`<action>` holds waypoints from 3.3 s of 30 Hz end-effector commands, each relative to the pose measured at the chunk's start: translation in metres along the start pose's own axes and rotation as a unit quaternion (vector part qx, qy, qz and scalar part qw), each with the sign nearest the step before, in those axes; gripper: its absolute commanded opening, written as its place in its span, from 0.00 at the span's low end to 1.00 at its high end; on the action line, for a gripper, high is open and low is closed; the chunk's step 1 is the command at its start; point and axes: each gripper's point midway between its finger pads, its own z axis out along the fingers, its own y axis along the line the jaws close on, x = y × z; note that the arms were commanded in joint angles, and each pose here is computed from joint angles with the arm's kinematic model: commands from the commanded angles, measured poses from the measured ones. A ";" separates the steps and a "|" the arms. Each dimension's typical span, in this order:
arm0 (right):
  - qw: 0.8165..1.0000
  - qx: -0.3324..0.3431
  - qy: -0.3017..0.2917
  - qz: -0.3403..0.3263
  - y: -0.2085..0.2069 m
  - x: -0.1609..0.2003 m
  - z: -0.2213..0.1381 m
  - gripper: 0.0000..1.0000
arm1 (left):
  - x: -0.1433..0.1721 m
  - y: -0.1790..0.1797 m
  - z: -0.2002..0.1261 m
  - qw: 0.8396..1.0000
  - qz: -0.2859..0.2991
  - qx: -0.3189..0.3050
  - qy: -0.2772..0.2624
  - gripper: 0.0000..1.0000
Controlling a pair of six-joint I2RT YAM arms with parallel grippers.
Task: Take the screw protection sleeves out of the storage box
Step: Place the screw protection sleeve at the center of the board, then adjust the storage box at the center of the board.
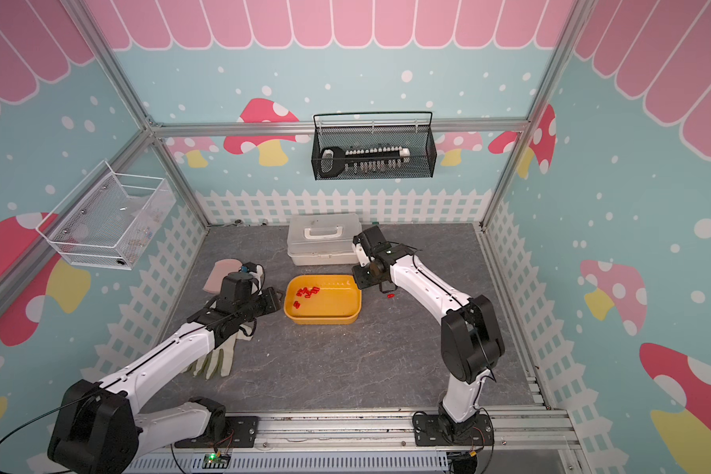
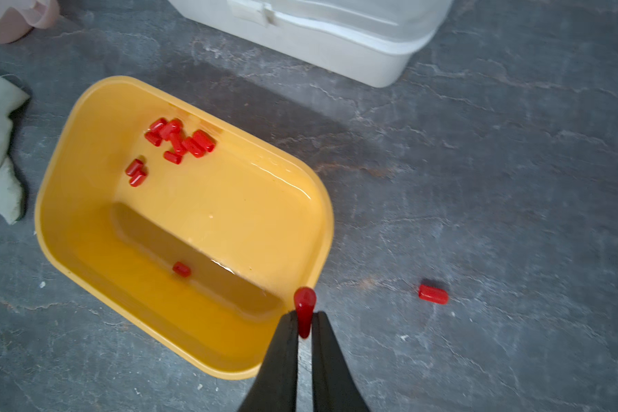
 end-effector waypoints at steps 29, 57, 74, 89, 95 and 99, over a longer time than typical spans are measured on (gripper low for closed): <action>0.994 0.037 0.081 0.068 -0.096 0.088 0.062 0.15 | -0.003 -0.019 0.010 1.000 0.017 -0.003 0.013 0.47; 0.994 0.029 0.087 0.063 -0.095 0.085 0.066 0.34 | -0.002 -0.024 0.011 1.000 0.021 -0.001 0.018 0.47; 0.999 0.041 -0.021 0.015 -0.081 0.038 -0.032 0.48 | -0.004 -0.029 0.009 1.000 0.024 0.004 0.015 0.47; 0.996 0.039 0.071 0.033 -0.092 0.082 0.033 0.48 | -0.012 -0.048 0.006 0.999 0.027 0.030 0.014 0.47; 0.992 0.031 0.113 0.042 -0.093 0.101 0.058 0.48 | -0.005 -0.097 0.015 0.995 0.060 0.073 0.041 0.47; 0.990 0.029 0.128 0.048 -0.095 0.110 0.068 0.48 | 0.009 -0.135 0.028 0.989 0.079 0.106 0.072 0.48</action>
